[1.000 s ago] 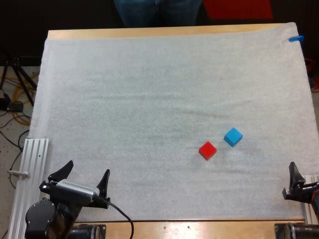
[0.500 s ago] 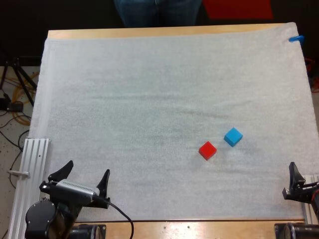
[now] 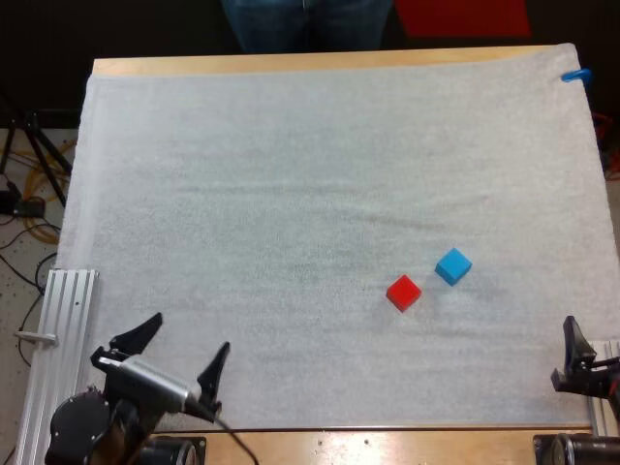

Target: Stack red cube on blue cube

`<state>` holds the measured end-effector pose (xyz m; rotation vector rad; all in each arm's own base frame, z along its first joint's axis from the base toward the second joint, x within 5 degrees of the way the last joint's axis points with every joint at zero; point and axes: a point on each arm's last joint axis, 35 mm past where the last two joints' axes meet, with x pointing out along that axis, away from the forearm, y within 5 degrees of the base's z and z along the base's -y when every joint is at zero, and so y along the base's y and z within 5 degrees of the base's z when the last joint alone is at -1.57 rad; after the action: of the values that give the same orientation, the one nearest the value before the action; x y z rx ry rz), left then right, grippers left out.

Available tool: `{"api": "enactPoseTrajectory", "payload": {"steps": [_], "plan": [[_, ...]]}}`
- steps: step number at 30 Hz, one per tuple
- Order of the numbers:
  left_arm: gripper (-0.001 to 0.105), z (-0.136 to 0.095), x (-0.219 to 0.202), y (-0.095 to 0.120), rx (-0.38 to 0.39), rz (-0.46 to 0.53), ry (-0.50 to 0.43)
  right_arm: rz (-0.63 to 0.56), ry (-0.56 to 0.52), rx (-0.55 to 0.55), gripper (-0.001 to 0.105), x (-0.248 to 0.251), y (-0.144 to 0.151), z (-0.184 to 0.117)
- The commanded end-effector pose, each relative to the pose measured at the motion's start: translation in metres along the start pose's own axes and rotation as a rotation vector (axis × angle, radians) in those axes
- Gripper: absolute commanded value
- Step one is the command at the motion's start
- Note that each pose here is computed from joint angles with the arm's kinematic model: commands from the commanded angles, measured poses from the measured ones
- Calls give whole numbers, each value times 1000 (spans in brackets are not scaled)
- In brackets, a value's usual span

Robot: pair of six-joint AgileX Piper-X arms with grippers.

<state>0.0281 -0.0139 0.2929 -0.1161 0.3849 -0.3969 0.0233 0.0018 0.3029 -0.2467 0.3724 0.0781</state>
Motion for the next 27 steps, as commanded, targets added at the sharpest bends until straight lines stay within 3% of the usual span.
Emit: {"api": "enactPoseTrajectory", "payload": {"steps": [1,4,12,18,27], "plan": [[87,7,-3,-3,2,-45,-12,12,-10,-14,74,-5,-1,8],[87,15,-12,-9,37,-120,-34,25,17,-27,74,-8,-5,22],[87,46,-3,-20,97,-329,81,172,52,-19,74,-7,-13,65],[87,51,5,-29,148,-464,156,301,97,-49,74,5,-14,86],[87,50,17,-32,172,-447,208,461,170,-72,74,32,-6,112]]}}
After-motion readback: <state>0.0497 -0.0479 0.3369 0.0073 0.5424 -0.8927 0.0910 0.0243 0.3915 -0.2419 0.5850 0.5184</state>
